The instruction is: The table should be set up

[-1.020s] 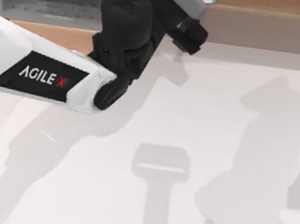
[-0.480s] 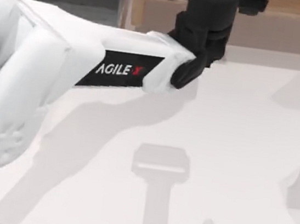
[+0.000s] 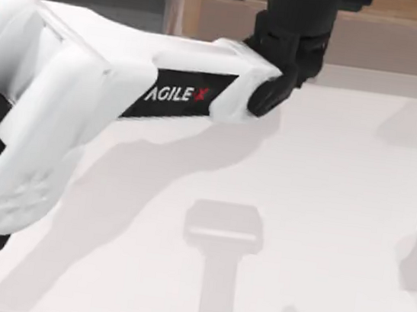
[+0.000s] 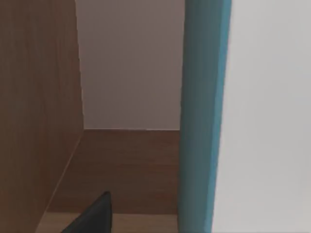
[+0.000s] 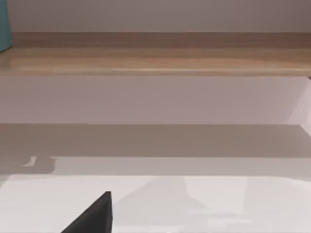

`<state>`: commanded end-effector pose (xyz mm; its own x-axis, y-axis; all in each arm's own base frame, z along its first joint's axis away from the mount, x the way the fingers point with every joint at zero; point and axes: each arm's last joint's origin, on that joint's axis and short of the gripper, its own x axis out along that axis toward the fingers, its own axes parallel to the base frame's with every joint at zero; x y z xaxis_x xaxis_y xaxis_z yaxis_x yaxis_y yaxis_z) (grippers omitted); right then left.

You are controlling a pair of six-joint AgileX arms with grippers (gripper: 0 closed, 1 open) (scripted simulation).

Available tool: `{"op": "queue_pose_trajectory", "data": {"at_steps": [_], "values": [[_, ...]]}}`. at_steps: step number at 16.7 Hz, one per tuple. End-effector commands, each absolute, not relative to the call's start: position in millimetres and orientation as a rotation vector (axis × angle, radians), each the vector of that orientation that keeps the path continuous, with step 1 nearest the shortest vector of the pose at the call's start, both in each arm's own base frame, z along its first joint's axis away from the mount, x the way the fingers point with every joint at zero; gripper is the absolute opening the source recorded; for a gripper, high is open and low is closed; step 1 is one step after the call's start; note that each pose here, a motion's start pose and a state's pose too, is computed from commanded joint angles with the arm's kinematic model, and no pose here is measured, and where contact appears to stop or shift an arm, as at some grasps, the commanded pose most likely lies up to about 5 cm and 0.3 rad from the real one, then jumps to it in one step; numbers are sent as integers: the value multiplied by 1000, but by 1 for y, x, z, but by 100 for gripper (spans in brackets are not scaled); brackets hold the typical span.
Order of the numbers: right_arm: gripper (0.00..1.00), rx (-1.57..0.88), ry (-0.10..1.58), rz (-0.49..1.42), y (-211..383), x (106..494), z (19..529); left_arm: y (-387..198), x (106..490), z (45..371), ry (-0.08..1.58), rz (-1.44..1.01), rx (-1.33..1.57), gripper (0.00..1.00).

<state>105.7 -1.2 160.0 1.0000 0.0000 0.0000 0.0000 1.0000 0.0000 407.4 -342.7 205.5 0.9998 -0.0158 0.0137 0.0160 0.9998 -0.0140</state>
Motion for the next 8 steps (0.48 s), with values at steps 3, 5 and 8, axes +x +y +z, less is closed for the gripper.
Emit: {"op": "queue_pose_trajectory", "data": {"at_steps": [3,5,8], "values": [[100,0,0,0,-1,106,160,-345,414,204,-11,-17,-13,100],[100,0,0,0,-1,106,160,-345,422,204,-12,-17,-14,100],[100,0,0,0,-1,106,160,-345,427,204,-11,-17,-13,100]]}}
